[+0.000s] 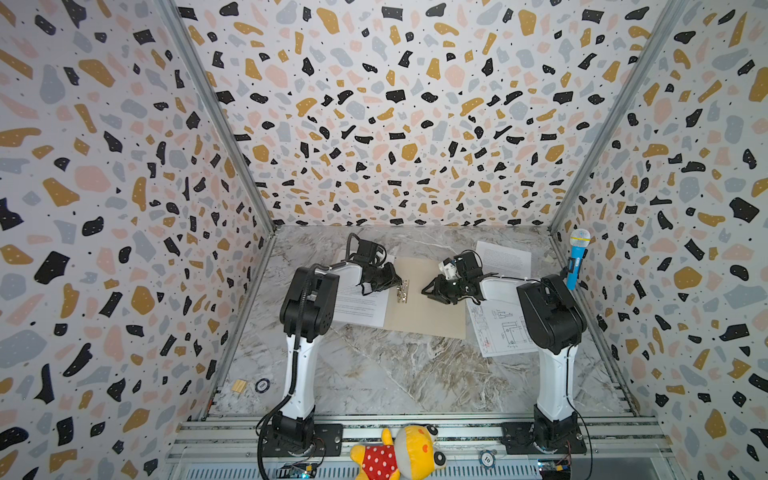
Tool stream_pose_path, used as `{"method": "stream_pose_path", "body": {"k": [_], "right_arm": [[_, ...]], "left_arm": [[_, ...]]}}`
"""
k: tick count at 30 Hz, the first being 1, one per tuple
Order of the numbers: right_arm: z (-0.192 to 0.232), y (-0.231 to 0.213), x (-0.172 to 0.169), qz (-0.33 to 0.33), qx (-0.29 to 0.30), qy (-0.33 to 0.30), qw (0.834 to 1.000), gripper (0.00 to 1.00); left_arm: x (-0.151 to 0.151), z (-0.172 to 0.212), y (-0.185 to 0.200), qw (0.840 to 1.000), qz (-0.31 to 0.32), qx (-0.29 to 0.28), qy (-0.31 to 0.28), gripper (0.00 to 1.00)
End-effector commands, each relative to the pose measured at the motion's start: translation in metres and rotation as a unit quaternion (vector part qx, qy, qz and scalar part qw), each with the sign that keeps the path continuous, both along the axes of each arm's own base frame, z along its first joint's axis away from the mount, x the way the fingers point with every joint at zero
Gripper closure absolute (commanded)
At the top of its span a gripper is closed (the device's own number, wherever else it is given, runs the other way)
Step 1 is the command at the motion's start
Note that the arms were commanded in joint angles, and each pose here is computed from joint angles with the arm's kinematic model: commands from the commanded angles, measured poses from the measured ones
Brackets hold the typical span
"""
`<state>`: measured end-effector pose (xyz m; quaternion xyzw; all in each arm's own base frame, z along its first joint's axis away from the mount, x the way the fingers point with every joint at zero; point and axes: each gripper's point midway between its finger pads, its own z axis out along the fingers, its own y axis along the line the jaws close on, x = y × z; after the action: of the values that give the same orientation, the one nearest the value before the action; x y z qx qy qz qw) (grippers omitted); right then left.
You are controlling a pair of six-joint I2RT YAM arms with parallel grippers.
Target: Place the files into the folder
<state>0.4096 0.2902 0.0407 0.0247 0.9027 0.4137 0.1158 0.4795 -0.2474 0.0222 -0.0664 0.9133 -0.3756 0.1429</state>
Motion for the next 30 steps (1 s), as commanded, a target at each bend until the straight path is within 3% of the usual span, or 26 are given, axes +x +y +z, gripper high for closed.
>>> {"method": "stream_pose_path", "body": {"k": [1,13,18,22,30], "right_arm": [[-0.009,-0.007,-0.002,0.010,-0.031,-0.002,0.999,0.64],[-0.011,-0.011,0.009,0.028,-0.039,-0.010,0.999,0.63],[-0.001,-0.010,0.012,0.031,-0.031,-0.019,0.999,0.63],[0.010,-0.010,0.014,0.027,-0.024,-0.030,0.999,0.63],[0.024,-0.016,0.015,0.005,-0.005,-0.033,0.999,0.63]], "left_arm": [[-0.014,-0.018,0.018,0.997,0.049,0.020,0.054,0.84],[-0.010,0.019,0.022,0.990,0.125,-0.038,0.044,0.68],[-0.005,0.038,0.018,0.987,0.142,-0.069,0.038,0.49],[-0.005,0.052,0.011,0.984,0.138,-0.101,0.038,0.34],[-0.032,0.058,0.003,0.982,0.108,-0.139,0.067,0.23]]}}
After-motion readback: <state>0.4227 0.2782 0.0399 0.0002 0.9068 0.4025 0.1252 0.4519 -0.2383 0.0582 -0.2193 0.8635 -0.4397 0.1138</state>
